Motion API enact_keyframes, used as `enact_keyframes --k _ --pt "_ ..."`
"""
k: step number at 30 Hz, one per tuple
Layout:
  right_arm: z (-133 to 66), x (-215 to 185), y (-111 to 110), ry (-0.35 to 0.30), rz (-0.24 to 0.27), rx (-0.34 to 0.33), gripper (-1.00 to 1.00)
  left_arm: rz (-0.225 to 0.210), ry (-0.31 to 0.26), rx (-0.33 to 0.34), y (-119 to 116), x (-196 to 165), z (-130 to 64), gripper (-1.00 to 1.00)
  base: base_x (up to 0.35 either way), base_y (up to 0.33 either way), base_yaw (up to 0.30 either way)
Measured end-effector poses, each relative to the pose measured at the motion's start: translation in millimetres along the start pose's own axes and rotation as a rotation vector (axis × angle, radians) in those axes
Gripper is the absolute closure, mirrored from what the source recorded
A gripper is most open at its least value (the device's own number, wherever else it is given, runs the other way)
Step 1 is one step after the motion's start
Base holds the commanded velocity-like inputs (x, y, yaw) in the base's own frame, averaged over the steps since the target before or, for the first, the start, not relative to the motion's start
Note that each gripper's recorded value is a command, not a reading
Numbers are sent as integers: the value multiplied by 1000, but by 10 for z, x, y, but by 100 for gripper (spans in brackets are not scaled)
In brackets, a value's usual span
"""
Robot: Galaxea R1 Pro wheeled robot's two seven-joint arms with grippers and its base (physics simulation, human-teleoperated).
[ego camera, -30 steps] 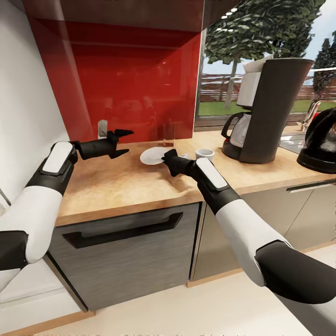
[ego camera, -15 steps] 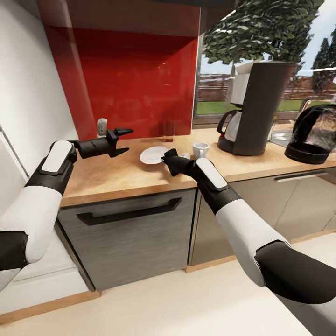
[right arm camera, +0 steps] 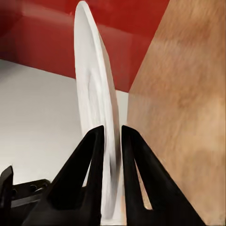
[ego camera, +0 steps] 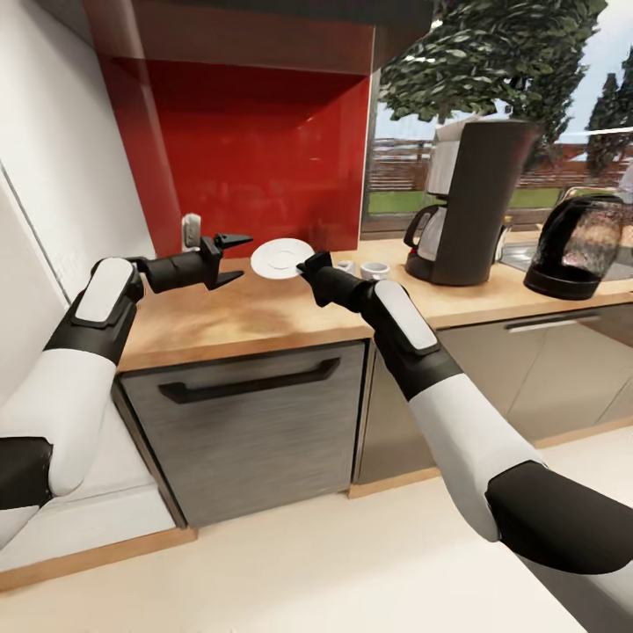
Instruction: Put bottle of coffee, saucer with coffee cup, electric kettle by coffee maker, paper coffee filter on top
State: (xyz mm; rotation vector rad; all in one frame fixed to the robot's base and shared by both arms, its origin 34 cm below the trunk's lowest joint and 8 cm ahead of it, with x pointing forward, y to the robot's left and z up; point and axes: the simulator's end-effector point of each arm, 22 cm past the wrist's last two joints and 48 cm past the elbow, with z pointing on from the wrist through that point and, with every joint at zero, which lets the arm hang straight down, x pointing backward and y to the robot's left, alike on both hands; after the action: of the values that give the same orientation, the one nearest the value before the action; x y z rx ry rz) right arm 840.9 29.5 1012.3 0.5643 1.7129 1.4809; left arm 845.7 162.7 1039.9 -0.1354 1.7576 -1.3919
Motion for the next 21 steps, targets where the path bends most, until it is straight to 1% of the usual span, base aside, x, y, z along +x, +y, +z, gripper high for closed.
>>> enact_keyframes --k 6,10,17,21 --pt "-16 64 -40 36 -18 5 100 3 0 8 -32 -1 1 -100 -310 0 0" --pt "-45 3 -86 34 -27 13 100 3 1 11 -44 3 3 -100 -151 0 0" --pt "-65 -42 -123 33 -34 19 100 4 3 14 -57 16 16 -100 -214 0 0" --pt "-82 -6 -143 63 -51 22 100 3 5 19 -69 22 21 -100 -252 0 0"
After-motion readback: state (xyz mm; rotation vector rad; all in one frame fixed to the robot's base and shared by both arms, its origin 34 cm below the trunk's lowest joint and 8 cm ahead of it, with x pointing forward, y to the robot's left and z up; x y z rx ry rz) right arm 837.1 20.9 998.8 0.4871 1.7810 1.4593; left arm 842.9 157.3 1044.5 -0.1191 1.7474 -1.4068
